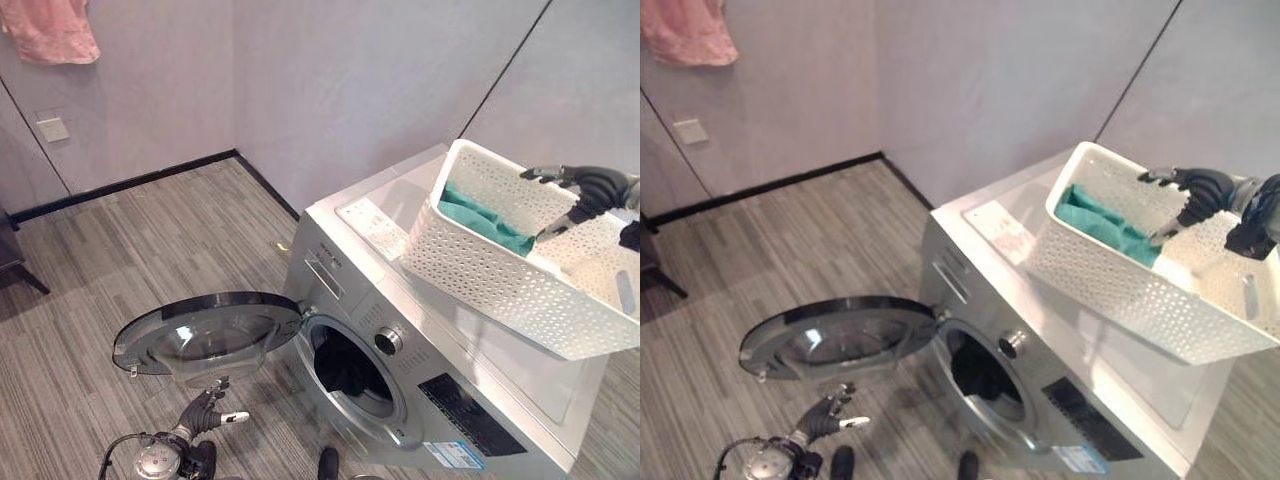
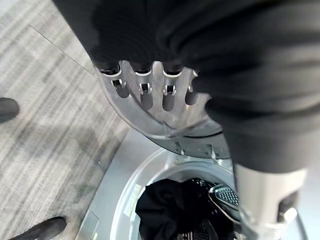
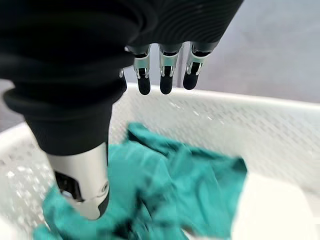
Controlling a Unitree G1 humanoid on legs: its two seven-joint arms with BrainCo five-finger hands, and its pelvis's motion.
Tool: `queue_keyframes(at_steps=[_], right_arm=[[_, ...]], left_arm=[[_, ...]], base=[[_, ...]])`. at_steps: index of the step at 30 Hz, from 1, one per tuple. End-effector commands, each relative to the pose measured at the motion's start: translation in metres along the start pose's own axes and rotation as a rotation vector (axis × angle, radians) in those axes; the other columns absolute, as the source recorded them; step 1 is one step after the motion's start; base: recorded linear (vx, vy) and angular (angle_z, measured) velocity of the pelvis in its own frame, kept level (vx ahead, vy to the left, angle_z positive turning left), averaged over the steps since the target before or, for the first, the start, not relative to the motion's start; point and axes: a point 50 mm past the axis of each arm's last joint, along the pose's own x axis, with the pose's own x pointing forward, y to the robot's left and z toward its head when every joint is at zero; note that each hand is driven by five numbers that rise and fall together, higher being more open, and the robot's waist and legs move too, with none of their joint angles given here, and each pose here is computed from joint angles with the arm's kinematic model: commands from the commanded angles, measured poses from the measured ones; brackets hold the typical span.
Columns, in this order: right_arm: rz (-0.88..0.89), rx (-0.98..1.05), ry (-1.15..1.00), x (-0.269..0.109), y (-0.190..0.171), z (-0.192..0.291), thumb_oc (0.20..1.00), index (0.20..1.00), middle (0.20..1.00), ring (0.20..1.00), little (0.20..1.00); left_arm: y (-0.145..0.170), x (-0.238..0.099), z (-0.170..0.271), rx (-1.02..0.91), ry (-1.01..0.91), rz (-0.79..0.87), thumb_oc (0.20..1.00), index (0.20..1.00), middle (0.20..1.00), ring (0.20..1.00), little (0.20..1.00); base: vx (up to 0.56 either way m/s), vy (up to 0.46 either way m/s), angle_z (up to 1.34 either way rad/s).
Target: Grab the laundry basket,head to the washer,open it,put in the laundry and shut it.
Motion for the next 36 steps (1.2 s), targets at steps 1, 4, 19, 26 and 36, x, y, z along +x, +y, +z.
queue_keyframes(at_steps=[1,4,19,26,36], right_arm=[[-0.181,-0.01,-0.03,-0.017,-0.044,0.01,1.0,1.0,1.0,1.0,1.0],[-0.176,0.011,-0.047,-0.009,-0.038,0.012,1.0,1.0,1.0,1.0,1.0],[-0.191,0.044,-0.111,0.011,-0.03,0.026,1.0,1.0,1.0,1.0,1.0],[-0.028,0.002,-0.122,0.022,0.004,0.031,1.0,1.0,1.0,1.0,1.0],[0.274,0.024,-0.033,0.033,0.08,0.005,1.0,1.0,1.0,1.0,1.0]], left_arm=[[-0.002,0.011,0.037,0.043,-0.146,-0.033,1.0,1.0,1.0,1.0,1.0],[-0.005,0.011,0.036,0.037,-0.15,-0.048,1.0,1.0,1.0,1.0,1.0],[-0.006,0.009,0.034,0.009,-0.147,-0.036,1.0,1.0,1.0,1.0,1.0],[-0.007,0.008,0.038,0.005,-0.167,-0.046,1.0,1.0,1.0,1.0,1.0],[-0.005,0.009,0.045,0.027,-0.196,-0.042,1.0,1.0,1.0,1.0,1.0]], base=[[0.0,0.0,0.0],[0.0,0.0,0.0],[0.0,-0.009,0.07],[-0.03,-0.024,0.08],[-0.03,-0.014,0.06]])
